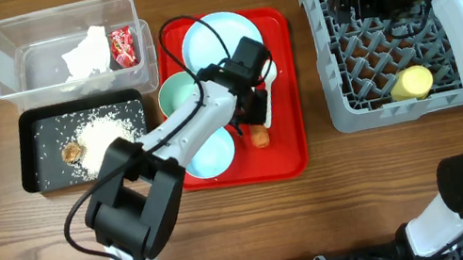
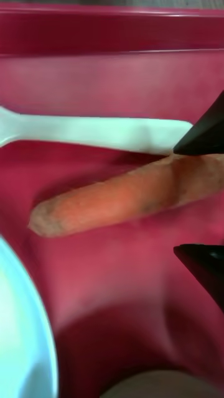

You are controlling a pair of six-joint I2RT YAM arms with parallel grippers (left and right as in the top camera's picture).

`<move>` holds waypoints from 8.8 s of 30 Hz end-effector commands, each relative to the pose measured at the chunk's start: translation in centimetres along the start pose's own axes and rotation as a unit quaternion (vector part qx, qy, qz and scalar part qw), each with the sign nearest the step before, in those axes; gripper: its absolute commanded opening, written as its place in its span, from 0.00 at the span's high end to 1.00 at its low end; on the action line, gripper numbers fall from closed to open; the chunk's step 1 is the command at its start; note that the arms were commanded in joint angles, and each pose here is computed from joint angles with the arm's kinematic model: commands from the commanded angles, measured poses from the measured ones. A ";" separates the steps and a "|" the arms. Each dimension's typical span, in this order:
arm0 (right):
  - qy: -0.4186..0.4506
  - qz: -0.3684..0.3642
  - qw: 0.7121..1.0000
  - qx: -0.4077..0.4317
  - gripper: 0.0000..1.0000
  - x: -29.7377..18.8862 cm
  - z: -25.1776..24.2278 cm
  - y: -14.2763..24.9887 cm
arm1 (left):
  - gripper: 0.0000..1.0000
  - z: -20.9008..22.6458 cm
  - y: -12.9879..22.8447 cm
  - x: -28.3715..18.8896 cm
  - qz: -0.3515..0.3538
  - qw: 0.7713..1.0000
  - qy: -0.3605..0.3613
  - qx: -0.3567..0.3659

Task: Sort waste into correct bins and load items into the dishwasher rack
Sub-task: 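Carry the carrot with the left gripper and drop it on the black tray, then raise the left arm away and reach the right gripper to the blue plate, then grasp the rim of the light-blue plate with the right gripper, then carry the plate with the right gripper and stand it in the rack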

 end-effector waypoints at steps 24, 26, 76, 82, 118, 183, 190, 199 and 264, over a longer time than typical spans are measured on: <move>0.009 0.008 1.000 0.005 0.02 0.7 -0.3 -0.1 | 0.88 -0.9 0.4 1.0 0.060 0.998 -0.002 0.036; 0.009 0.008 1.000 0.005 0.02 0.7 -0.3 -0.1 | 0.89 -1.0 -0.4 -0.1 0.056 0.998 -0.001 0.035; 0.023 0.014 1.000 0.006 0.01 0.7 -0.6 0.1 | 0.89 28.3 10.4 -11.4 0.231 0.877 -0.098 -0.410; 0.027 0.020 0.999 0.008 0.01 0.7 -0.7 0.3 | 0.82 29.2 10.0 -9.4 0.187 0.868 -0.117 -0.446; 0.036 0.021 0.999 0.008 0.00 0.7 -0.9 0.4 | 0.49 28.7 10.3 -9.6 0.181 0.879 -0.107 -0.428; -0.080 -0.013 0.997 -0.002 0.04 3.1 3.9 -0.9 | 0.37 10.5 -3.4 -9.5 -0.012 0.991 -0.013 -0.134; -0.105 0.009 0.994 0.006 0.06 10.0 8.9 -0.3 | 0.30 11.9 -3.5 -9.6 -0.025 0.981 -0.037 -0.191; -0.058 0.033 0.997 0.024 0.18 20.6 9.5 0.5 | 0.35 14.6 -2.6 -16.6 -0.105 0.960 -0.074 -0.248; 0.366 -0.404 0.837 0.038 0.96 -1.5 0.8 -9.4 | 0.00 19.5 0.4 -23.6 -0.182 0.925 -0.115 -0.314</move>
Point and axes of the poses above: each gripper's point midway between its finger pads, its own x axis out along the fingers, its own z axis along the line the jaws close on, y = z × x, the point moved 8 cm from there along -x, back along the fingers, and after that the axes turned 13 degrees about x, right-handed, at the moved point
